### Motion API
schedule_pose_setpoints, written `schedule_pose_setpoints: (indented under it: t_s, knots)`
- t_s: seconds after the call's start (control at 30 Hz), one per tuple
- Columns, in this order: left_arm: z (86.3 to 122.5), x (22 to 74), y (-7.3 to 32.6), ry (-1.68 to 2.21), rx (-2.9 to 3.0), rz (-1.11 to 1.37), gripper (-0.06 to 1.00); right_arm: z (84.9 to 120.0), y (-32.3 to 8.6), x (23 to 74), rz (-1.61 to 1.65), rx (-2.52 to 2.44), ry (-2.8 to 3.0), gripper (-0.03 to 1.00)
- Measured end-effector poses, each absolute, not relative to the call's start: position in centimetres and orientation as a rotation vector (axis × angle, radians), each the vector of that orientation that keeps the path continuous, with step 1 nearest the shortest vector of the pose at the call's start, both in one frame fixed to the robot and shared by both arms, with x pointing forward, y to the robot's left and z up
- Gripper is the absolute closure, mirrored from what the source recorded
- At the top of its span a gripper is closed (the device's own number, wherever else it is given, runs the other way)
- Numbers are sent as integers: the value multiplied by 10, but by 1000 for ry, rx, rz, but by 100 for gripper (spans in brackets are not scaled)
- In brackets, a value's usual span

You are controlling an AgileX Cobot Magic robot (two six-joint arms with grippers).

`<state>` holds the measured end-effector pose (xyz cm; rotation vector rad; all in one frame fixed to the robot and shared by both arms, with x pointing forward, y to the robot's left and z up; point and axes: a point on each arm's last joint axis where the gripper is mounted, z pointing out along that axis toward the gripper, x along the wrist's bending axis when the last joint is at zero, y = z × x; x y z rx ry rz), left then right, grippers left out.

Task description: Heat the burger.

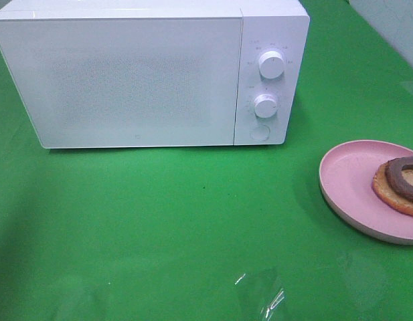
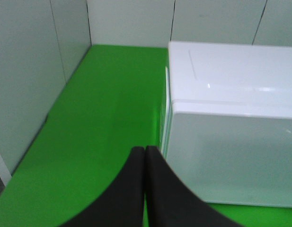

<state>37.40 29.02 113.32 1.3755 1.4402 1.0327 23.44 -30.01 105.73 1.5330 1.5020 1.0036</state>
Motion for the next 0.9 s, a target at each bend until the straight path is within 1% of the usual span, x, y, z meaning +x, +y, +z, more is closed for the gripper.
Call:
schedule_pose_setpoints:
  t_s: [0.03,0.07,0.1,0.13,0.17,0.2,0.23,0.27,0.3,0.33,0.37,0.53,0.6,0.7,0.9]
  knots:
    - [1133,374,290,1440,1376,1033,94,1057,-300,234,1004,1533,1502,45]
    - [1119,365,291,1450,1390,1002,94,1057,-300,234,1004,1533,1502,45]
    - [1119,365,291,1450,1390,1002,94,1057,-300,234,1004,1533,1502,45]
    - [1102,353,292,1459,1393,976,94,1057,-300,234,1004,1533,1502,45]
    - [1102,353,292,1459,1393,976,94,1057,-300,234,1004,1533,1502,45]
    - [1086,340,295,1460,1388,966,94,1057,-300,234,1004,1533,1502,45]
    - [1079,334,296,1457,1385,965,94,1057,-300,234,1004,1533,1502,45]
    - [1079,334,296,1457,1385,965,94,1057,-300,234,1004,1533,1502,45]
    - [1067,322,299,1453,1367,964,94,1057,-300,234,1004,1533,1502,45]
    - [1067,322,299,1453,1367,964,94,1057,-300,234,1004,1533,1502,45]
    - [1060,311,301,1441,1335,960,94,1057,-300,234,1004,1533,1502,45]
    - [1056,289,305,1408,1255,950,94,1057,-300,234,1004,1533,1502,45]
    - [1055,270,307,1380,1233,917,94,1057,-300,234,1004,1533,1502,45]
    - [1055,266,307,1367,1238,912,94,1057,-300,234,1004,1533,1502,45]
    - [1069,243,306,1325,1391,889,94,1057,-300,234,1004,1533,1502,45]
